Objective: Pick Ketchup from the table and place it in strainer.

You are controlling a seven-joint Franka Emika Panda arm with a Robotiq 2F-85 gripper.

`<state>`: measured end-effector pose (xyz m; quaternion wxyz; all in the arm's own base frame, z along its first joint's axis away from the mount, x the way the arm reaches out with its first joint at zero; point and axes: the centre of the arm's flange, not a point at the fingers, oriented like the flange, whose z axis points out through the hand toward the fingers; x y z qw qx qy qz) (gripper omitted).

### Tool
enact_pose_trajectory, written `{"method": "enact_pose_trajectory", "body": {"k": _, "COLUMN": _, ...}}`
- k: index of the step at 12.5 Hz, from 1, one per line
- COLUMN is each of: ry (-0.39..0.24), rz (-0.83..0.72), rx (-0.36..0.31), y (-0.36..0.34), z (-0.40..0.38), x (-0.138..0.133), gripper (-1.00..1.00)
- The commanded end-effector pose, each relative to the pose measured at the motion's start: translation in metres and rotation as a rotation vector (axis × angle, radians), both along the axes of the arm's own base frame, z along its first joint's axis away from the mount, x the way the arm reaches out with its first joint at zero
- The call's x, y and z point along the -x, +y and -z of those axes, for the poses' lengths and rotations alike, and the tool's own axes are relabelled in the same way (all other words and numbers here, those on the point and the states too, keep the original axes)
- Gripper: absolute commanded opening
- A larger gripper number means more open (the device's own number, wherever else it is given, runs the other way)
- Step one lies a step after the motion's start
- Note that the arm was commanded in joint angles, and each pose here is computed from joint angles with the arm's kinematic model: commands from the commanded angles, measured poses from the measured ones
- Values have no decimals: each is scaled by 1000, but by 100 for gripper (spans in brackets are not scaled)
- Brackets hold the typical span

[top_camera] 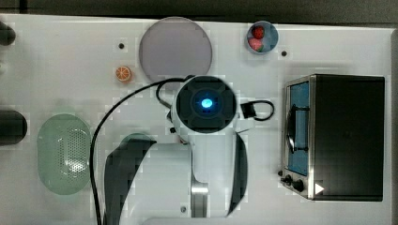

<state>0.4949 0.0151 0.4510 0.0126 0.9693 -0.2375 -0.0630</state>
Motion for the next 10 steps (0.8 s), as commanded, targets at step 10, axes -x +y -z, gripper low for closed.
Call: {"method": "enact_pose_trajectory", "body": {"k": 10, "ry": -39, "rz": -656, "rx": -97, "y": 10, "z": 190, "x": 15, "gripper": 100}}
